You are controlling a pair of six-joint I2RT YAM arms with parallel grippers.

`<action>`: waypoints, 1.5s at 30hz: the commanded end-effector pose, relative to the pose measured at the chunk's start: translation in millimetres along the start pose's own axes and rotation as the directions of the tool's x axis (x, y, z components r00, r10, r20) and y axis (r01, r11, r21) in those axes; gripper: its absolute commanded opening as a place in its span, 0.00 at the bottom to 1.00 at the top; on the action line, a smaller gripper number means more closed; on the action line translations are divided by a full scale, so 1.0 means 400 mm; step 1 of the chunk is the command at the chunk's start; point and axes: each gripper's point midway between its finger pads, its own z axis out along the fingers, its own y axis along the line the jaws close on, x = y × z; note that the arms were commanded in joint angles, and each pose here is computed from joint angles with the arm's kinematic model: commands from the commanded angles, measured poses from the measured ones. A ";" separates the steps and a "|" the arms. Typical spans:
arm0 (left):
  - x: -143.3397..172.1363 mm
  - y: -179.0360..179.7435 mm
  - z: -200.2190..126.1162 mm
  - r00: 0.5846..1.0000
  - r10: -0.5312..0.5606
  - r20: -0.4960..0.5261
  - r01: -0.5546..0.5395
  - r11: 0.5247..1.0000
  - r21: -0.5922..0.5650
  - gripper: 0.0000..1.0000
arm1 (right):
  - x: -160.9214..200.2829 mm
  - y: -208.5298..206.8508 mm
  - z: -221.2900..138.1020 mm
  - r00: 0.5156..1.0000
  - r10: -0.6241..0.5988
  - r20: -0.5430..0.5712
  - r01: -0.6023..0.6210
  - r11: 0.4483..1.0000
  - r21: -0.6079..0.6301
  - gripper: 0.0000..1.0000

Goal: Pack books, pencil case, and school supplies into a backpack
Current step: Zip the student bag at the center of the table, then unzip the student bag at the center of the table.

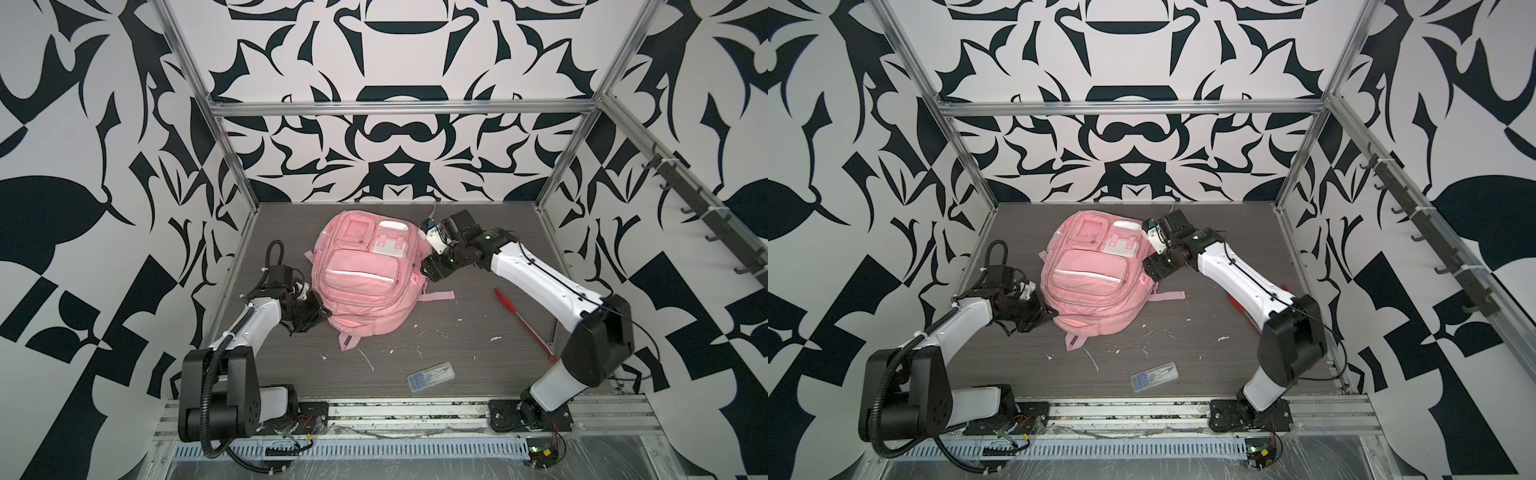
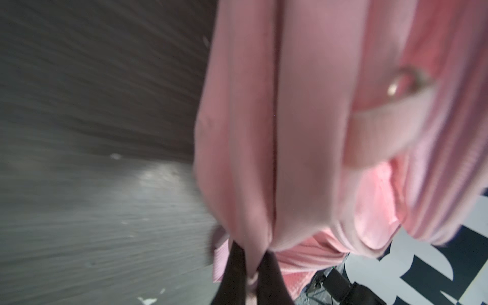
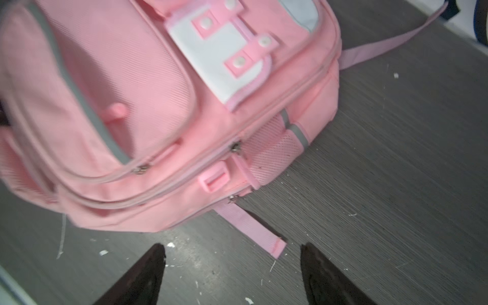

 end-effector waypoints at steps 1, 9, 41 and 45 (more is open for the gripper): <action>0.039 -0.037 0.011 0.999 0.008 -0.038 -0.007 1.000 0.020 0.00 | -0.003 0.098 -0.009 0.992 -0.111 0.060 0.118 0.982 -0.146 0.80; 0.056 -0.049 0.007 0.997 0.037 -0.072 -0.034 0.998 0.045 0.00 | 0.037 0.099 0.122 0.963 -0.263 0.057 0.270 0.940 -0.210 0.74; 0.092 -0.042 0.011 0.992 -0.025 -0.124 0.035 0.997 0.073 0.00 | -0.054 0.014 0.284 0.833 -0.553 0.031 0.552 0.826 -0.112 0.56; 0.093 -0.051 0.014 0.987 -0.043 -0.154 0.056 0.995 0.080 0.00 | -0.085 0.028 0.286 0.834 -0.549 0.059 0.552 0.826 -0.117 0.56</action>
